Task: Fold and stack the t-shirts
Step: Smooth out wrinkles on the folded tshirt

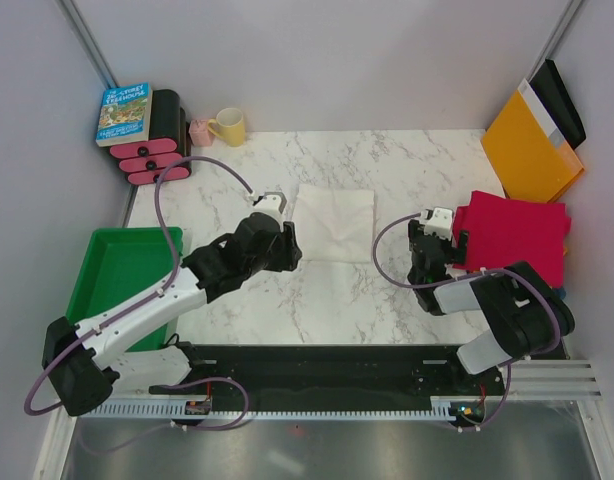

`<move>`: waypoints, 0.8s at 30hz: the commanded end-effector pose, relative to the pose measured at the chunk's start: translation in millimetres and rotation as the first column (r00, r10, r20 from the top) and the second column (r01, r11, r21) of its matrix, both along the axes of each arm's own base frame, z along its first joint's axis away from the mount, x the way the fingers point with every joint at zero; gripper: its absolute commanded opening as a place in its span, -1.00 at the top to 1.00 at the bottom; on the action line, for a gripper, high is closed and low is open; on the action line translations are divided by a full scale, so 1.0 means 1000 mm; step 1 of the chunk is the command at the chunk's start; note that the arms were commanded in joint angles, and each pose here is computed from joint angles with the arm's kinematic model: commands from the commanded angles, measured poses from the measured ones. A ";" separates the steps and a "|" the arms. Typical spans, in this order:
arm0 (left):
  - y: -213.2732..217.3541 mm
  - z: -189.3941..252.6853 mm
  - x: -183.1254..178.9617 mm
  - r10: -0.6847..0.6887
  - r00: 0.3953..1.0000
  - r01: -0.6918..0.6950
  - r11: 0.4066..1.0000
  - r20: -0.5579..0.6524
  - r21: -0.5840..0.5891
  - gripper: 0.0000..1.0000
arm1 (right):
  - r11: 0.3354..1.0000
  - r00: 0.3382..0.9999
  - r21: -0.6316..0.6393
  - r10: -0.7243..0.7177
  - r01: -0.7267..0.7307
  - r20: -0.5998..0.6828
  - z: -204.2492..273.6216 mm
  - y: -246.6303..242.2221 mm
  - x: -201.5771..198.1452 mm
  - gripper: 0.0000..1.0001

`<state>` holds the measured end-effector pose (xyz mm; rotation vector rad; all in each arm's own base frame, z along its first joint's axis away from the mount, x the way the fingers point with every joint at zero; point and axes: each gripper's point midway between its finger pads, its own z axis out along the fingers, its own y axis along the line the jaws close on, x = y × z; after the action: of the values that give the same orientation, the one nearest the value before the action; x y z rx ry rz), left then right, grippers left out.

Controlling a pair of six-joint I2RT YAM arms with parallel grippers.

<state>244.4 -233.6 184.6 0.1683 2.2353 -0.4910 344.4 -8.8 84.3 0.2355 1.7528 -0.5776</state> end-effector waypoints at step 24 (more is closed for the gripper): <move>0.014 -0.023 -0.041 -0.102 0.993 0.101 0.995 -0.057 -0.008 -0.05 | 0.953 0.948 0.147 0.231 -0.266 0.220 0.015 0.003 0.018 -0.96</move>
<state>210.1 -219.7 160.3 0.2311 2.2961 -0.5454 345.5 -9.8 68.6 0.1330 1.7080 -0.2703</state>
